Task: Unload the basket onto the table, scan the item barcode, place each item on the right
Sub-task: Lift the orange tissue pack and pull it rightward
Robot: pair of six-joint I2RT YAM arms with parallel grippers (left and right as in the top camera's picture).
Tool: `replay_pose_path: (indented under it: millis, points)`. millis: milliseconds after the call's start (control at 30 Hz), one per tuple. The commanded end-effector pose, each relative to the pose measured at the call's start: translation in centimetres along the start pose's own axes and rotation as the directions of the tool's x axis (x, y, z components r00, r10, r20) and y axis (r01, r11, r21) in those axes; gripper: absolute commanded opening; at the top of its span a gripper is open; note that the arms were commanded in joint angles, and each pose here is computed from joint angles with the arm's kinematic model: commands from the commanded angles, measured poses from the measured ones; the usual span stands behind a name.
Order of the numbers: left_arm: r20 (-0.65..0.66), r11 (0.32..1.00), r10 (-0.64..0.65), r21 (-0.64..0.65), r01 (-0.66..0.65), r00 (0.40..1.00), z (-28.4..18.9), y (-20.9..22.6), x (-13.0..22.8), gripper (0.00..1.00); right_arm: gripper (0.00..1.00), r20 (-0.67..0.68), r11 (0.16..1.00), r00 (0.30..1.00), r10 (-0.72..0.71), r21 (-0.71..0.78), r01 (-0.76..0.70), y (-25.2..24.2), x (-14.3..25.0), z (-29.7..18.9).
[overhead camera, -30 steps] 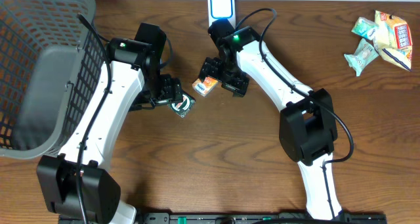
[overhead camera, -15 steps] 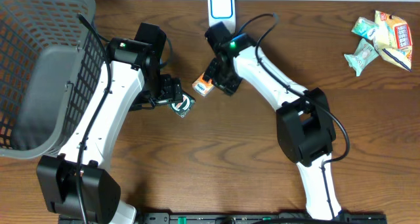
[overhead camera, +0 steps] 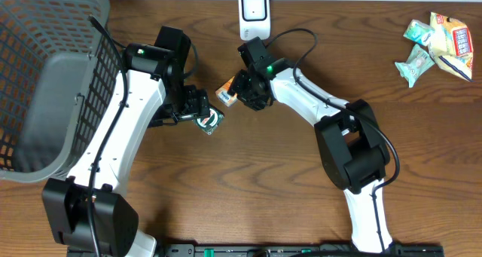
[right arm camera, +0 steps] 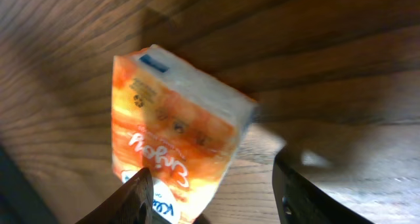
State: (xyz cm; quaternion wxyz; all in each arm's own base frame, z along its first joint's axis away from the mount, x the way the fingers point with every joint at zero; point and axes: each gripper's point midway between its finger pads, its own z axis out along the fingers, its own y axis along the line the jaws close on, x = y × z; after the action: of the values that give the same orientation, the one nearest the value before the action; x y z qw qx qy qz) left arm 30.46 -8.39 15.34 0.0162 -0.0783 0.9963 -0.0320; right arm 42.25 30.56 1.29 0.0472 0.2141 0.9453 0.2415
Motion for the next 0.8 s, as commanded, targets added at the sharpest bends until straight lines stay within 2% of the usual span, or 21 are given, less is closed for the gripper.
replay_pose_path:
  millis: [0, 233, 533, 767]
  points:
    - [0.001, 1.0, 0.006, -0.002, -0.006, 1.0, -0.2, 0.0, -0.1, 0.98, 0.53, -0.053, 0.998, 0.999, 0.0, 0.061, 0.003, -3.2, 1.0, 1.8]
    - [0.001, 1.0, 0.007, -0.002, -0.007, 1.0, -0.2, 0.0, -0.1, 0.97, 0.47, -0.059, 0.998, 0.998, -0.026, 0.055, 0.029, -3.5, 0.5, 1.6]
    - [0.001, 1.0, 0.006, -0.002, -0.006, 1.0, -0.2, 0.0, -0.1, 0.98, 0.47, -0.036, 0.995, 0.995, -0.095, 0.036, 0.096, -2.4, 0.9, 2.0]
    - [0.001, 1.0, 0.006, -0.002, -0.006, 1.0, -0.2, 0.0, -0.1, 0.98, 0.49, 0.015, 0.991, 0.995, -0.103, 0.088, 0.101, -3.6, 0.5, 2.5]
